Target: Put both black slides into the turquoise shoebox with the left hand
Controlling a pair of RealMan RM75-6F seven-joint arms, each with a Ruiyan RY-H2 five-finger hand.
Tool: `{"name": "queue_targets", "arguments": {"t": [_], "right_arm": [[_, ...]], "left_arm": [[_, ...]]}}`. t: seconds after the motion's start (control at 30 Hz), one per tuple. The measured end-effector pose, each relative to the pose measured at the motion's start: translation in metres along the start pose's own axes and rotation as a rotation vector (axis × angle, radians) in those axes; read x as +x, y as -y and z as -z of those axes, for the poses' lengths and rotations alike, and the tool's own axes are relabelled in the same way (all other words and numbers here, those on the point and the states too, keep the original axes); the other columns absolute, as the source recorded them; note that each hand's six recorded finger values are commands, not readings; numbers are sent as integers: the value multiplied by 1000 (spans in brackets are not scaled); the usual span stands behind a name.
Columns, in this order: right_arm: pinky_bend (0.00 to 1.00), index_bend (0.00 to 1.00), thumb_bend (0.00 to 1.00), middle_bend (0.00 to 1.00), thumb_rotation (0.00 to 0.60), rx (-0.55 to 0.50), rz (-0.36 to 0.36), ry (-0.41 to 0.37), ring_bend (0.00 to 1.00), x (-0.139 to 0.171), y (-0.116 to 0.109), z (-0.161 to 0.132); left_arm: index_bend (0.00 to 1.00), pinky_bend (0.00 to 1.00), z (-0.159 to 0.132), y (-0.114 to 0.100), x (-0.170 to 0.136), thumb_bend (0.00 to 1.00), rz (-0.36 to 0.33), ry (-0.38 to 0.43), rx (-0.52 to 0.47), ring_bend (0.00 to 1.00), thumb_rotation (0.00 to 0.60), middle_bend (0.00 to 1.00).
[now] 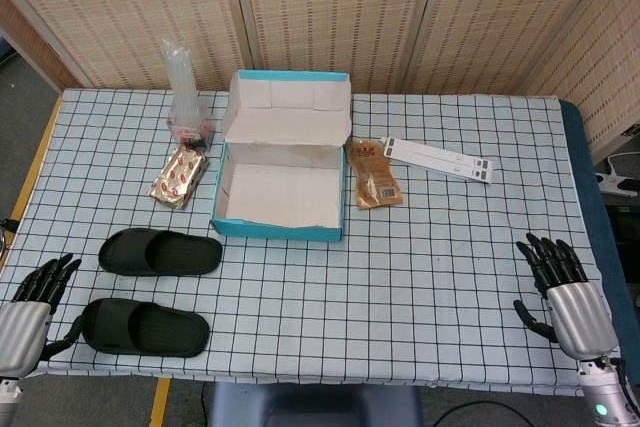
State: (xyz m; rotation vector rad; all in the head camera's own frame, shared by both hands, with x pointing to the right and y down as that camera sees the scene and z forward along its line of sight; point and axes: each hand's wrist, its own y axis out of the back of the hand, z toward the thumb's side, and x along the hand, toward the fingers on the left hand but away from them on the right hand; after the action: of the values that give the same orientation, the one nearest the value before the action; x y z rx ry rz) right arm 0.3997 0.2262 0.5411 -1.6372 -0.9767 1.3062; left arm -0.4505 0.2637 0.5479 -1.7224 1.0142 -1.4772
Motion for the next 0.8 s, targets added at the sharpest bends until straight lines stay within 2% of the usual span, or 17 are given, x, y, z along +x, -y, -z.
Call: {"name": "queue_targets", "arguments": {"t": [0.17, 0.37, 0.6, 0.8], "right_arm": [[0, 0, 224, 0, 600, -15, 7, -6, 0, 2, -4, -1], [0, 0, 224, 0, 600, -28, 4, -11, 0, 7, -8, -2], [0, 0, 224, 0, 600, -58, -29, -36, 0, 9, -6, -7], [0, 0, 224, 0, 600, -64, -39, -46, 0, 11, -7, -7]], "left_arm": [[0, 94, -6, 8, -5, 410, 60, 40, -50, 0, 600, 0], [0, 64, -20, 28, -17, 369, 218, 118, -75, 0, 600, 0], [0, 17, -30, 49, -12, 364, 292, 149, 44, 0, 600, 0], [0, 16, -29, 75, -5, 363, 380, 125, 155, 0, 600, 0]]}}
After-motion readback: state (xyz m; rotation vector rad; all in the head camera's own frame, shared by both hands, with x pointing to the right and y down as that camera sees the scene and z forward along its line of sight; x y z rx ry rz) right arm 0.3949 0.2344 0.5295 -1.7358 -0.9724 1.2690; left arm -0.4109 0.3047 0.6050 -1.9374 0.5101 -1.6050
